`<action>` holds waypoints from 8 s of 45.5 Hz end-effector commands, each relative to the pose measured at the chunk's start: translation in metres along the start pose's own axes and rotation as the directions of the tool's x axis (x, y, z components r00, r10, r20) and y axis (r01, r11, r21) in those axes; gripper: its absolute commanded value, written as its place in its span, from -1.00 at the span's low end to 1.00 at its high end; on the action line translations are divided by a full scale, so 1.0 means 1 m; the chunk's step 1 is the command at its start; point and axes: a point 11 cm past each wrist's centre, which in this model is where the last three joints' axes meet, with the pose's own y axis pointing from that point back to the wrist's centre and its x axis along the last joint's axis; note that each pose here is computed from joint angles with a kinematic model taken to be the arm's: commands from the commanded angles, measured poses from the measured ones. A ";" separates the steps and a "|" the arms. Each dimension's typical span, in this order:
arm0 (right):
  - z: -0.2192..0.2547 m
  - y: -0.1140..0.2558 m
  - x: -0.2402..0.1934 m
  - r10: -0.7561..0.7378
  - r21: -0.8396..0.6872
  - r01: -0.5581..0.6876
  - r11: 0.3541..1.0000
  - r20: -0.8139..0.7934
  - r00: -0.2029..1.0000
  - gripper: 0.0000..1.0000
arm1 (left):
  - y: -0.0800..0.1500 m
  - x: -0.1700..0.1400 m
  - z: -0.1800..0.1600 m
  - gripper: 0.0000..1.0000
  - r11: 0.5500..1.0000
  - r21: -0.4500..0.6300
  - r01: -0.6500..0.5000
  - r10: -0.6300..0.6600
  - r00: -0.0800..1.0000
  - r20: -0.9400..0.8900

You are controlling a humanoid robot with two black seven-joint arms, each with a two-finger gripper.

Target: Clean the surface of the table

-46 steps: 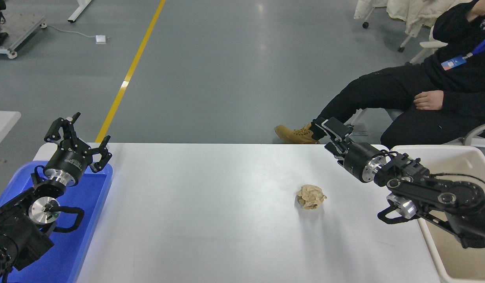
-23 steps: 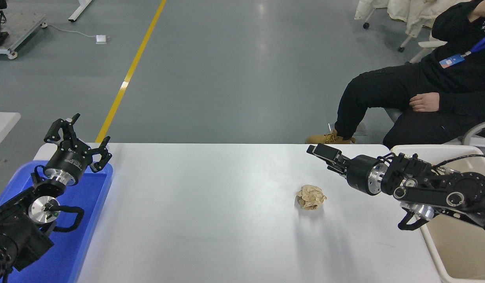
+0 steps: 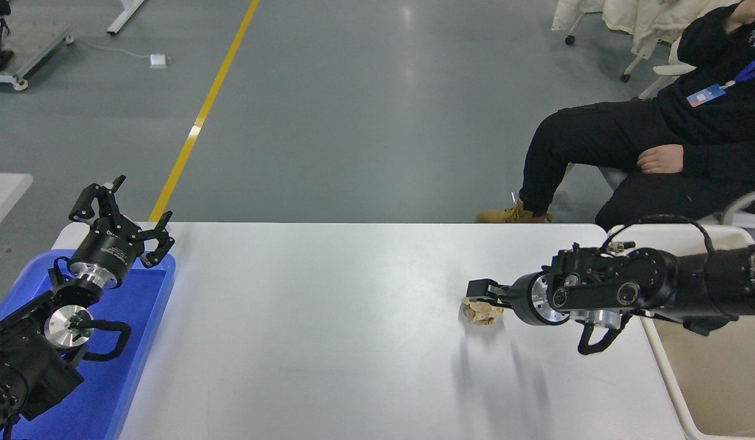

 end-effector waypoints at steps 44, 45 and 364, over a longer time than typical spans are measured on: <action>0.004 -0.047 0.018 0.103 -0.095 -0.101 0.990 0.018 0.995 0.97 | 0.000 0.000 0.000 1.00 1.000 0.001 -0.001 0.001 1.000 0.000; 0.005 -0.047 0.020 0.111 -0.097 -0.108 0.989 0.020 0.994 0.97 | 0.000 0.000 0.000 1.00 1.000 0.000 0.000 0.000 1.000 0.000; 0.074 0.101 0.196 0.206 0.017 -0.672 0.740 0.946 0.251 0.98 | 0.000 0.001 0.000 1.00 1.000 0.001 -0.003 0.003 1.000 0.001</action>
